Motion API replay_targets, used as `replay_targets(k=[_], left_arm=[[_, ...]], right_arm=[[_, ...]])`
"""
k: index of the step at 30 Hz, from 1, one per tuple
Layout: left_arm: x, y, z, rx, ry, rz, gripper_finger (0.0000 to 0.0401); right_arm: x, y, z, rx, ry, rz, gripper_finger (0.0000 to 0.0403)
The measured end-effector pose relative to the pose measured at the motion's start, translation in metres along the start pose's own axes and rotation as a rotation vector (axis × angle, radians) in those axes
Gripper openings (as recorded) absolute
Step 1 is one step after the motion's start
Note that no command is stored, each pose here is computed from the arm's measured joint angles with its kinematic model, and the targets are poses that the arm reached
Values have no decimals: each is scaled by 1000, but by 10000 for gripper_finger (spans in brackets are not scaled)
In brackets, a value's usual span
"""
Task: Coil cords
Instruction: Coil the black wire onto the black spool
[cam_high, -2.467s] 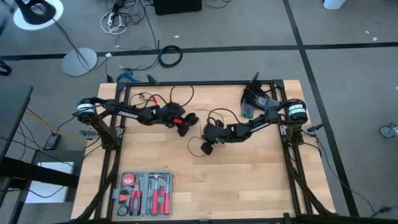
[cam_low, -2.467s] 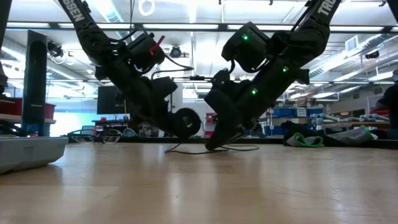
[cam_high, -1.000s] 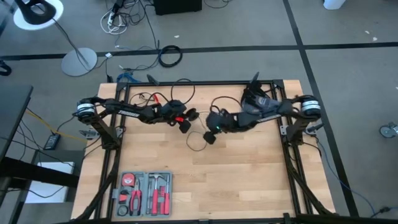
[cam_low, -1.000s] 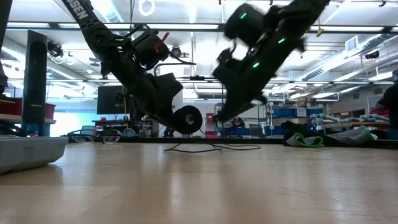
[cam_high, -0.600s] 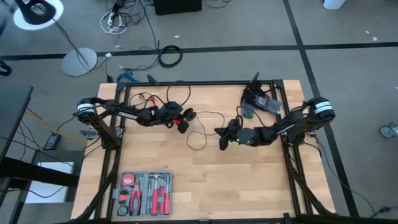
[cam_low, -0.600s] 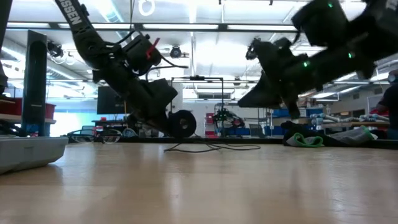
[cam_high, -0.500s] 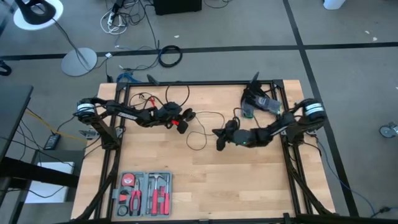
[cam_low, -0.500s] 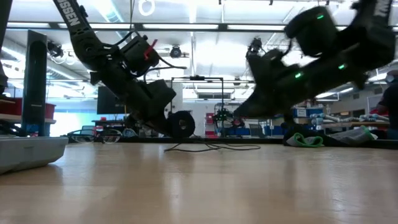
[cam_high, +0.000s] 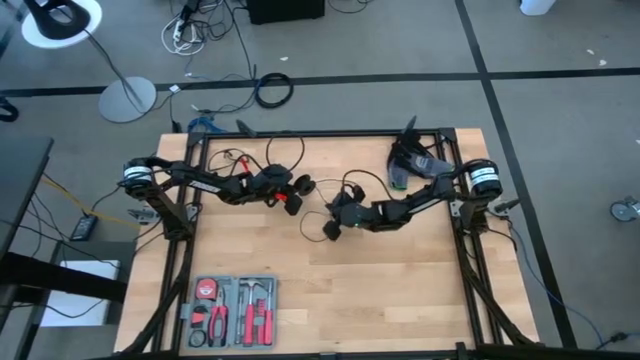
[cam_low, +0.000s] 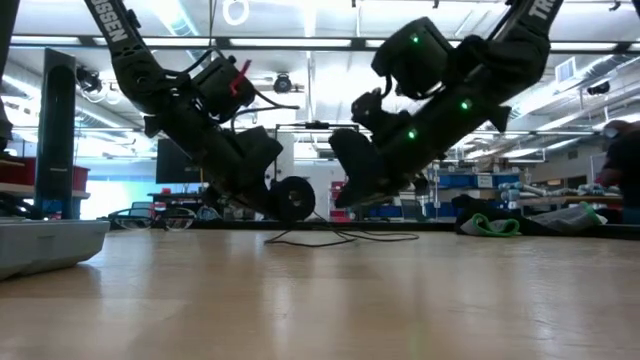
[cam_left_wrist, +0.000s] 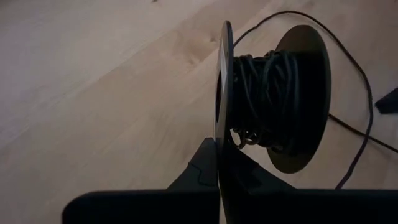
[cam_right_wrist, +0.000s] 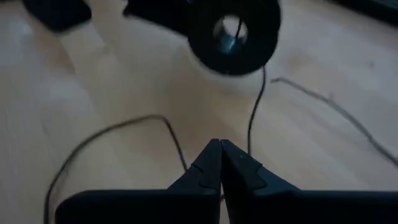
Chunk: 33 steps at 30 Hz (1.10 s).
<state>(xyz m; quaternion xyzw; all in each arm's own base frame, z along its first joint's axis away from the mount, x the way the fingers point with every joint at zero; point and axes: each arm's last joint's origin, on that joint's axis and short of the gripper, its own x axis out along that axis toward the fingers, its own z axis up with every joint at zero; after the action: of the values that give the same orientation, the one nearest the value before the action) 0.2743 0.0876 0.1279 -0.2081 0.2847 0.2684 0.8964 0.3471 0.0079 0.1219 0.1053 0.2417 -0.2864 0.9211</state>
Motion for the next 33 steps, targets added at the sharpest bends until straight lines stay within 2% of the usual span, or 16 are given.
replay_targets(k=[4,10,16,19,26,33], left_arm=[[0,-1,1,-1,-12,-5,0],[0,-2,4,-2,-25,-26,0],[0,-3,6,-2,-39,-36,0],[0,-4,8,-5,-61,-46,0],[0,-5,10,-7,-73,-67,0],[0,-5,11,-5,-84,-70,0]], right_arm=[[4,-6,4,8,-4,-18,36],[13,-19,12,13,-20,-24,101],[21,-32,16,40,37,79,160],[26,-37,15,42,48,79,178],[32,-50,19,17,17,-1,181],[34,-52,19,25,41,55,147]])
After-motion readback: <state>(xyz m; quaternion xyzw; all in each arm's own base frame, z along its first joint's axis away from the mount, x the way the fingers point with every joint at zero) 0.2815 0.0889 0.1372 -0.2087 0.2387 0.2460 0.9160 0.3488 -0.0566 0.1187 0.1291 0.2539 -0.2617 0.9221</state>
